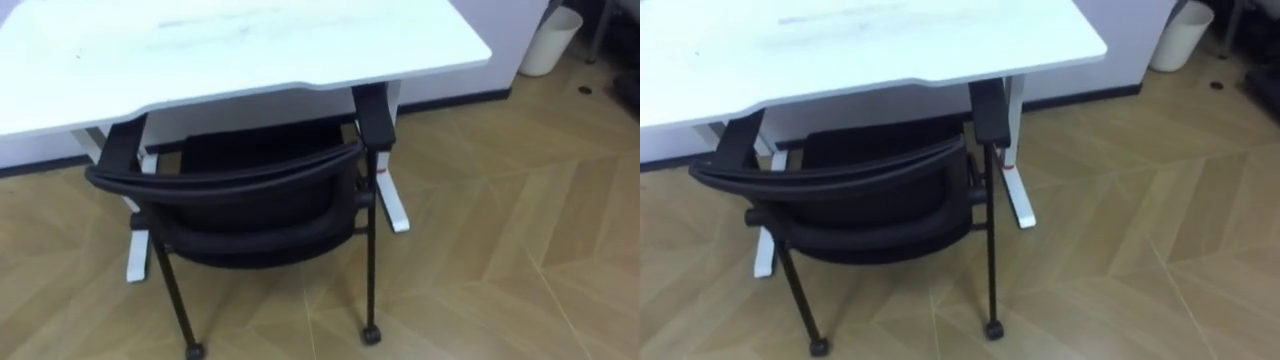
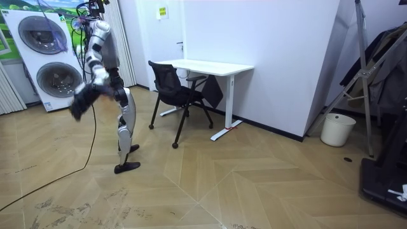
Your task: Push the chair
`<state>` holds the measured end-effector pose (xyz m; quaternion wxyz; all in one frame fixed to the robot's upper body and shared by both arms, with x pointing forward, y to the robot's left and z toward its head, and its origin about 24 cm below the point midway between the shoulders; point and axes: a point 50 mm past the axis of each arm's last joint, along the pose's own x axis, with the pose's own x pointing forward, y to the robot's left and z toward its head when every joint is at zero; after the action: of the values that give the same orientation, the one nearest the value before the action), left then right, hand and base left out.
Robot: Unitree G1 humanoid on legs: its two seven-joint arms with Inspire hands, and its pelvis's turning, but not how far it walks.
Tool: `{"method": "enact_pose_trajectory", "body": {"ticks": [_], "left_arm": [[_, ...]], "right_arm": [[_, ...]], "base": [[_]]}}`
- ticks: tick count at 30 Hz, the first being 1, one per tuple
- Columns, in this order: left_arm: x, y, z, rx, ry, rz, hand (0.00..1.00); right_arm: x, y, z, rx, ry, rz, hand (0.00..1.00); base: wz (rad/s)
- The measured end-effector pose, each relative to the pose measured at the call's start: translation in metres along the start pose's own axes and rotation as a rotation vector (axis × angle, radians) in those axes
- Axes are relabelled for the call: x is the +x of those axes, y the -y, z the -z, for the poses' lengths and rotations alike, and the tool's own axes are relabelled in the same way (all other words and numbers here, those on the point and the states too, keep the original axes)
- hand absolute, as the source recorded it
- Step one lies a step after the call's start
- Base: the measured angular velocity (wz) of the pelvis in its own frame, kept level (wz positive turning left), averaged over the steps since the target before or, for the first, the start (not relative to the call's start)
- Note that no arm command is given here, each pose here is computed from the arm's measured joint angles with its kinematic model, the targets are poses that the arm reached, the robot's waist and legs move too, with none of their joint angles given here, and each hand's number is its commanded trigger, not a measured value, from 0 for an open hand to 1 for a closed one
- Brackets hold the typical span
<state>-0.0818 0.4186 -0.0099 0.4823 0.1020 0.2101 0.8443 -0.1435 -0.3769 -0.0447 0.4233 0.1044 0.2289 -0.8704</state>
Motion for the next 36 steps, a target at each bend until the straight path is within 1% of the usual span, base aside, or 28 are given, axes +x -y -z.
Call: {"method": "enact_pose_trajectory", "body": {"ticks": [1, 2, 3, 4, 5, 6, 7, 8, 9, 10, 11, 12, 13, 14, 16, 19, 23, 25, 36], "left_arm": [[-0.013, -0.010, 0.041, 0.141, -0.099, 0.054, 0.00], [-0.021, -0.015, 0.060, 0.200, -0.151, 0.080, 0.00], [-0.039, -0.029, 0.094, 0.313, -0.251, 0.127, 0.00], [-0.059, -0.042, 0.124, 0.446, -0.343, 0.203, 0.00], [-0.068, -0.047, 0.136, 0.505, -0.390, 0.243, 0.00], [-0.081, -0.053, 0.152, 0.582, -0.476, 0.313, 0.00], [-0.092, -0.050, 0.162, 0.634, -0.535, 0.386, 0.00], [-0.097, -0.048, 0.164, 0.661, -0.545, 0.430, 0.00], [-0.104, -0.038, 0.166, 0.708, -0.531, 0.540, 0.00], [-0.112, -0.024, 0.165, 0.745, -0.503, 0.655, 0.00], [-0.118, -0.014, 0.164, 0.759, -0.484, 0.718, 0.00], [-0.128, 0.001, 0.162, 0.784, -0.459, 0.825, 0.00], [-0.135, 0.009, 0.161, 0.789, -0.449, 0.874, 0.00], [-0.147, 0.025, 0.158, 0.804, -0.423, 0.969, 0.00], [-0.172, 0.049, 0.154, 0.832, -0.391, 1.144, 0.00], [-0.190, 0.060, 0.152, 0.847, -0.397, 1.288, 0.00], [-0.201, 0.069, 0.148, 0.832, -0.408, 1.380, 0.00], [-0.202, 0.069, 0.149, 0.831, -0.426, 1.408, 0.00], [-0.205, 0.070, 0.149, 0.825, -0.448, 1.449, 0.00]], "right_arm": [[-0.002, 0.020, 0.038, -0.093, -0.126, 0.007, 0.00], [-0.006, 0.029, 0.055, -0.129, -0.187, 0.011, 0.00], [-0.014, 0.042, 0.084, -0.211, -0.287, 0.010, 0.00], [-0.024, 0.049, 0.106, -0.303, -0.365, -0.024, 0.00], [-0.030, 0.051, 0.116, -0.347, -0.400, -0.048, 0.00], [-0.040, 0.048, 0.131, -0.407, -0.460, -0.102, 0.00], [-0.048, 0.038, 0.140, -0.448, -0.501, -0.169, 0.00], [-0.051, 0.032, 0.142, -0.473, -0.507, -0.210, 0.00], [-0.058, 0.018, 0.147, -0.519, -0.511, -0.306, 0.00], [-0.066, 0.001, 0.150, -0.558, -0.507, -0.402, 0.00], [-0.070, -0.009, 0.150, -0.582, -0.504, -0.449, 0.00], [-0.078, -0.028, 0.151, -0.615, -0.499, -0.541, 0.00], [-0.083, -0.037, 0.151, -0.621, -0.498, -0.581, 0.00], [-0.093, -0.053, 0.154, -0.640, -0.498, -0.663, 0.00], [-0.115, -0.075, 0.160, -0.692, -0.506, -0.821, 0.00], [-0.131, -0.086, 0.166, -0.720, -0.533, -0.947, 0.00], [-0.135, -0.083, 0.169, -0.763, -0.550, -1.008, 0.00], [-0.134, -0.079, 0.171, -0.782, -0.559, -1.023, 0.00], [-0.130, -0.063, 0.177, -0.843, -0.614, -1.022, 0.00]], "base": [[0.22], [0.21], [0.00], [-0.04], [-0.06], [-0.04], [0.00], [0.00], [0.05], [0.04], [0.00], [0.00], [0.00], [0.06], [0.03], [-0.04], [0.06], [0.03], [-0.01]]}}
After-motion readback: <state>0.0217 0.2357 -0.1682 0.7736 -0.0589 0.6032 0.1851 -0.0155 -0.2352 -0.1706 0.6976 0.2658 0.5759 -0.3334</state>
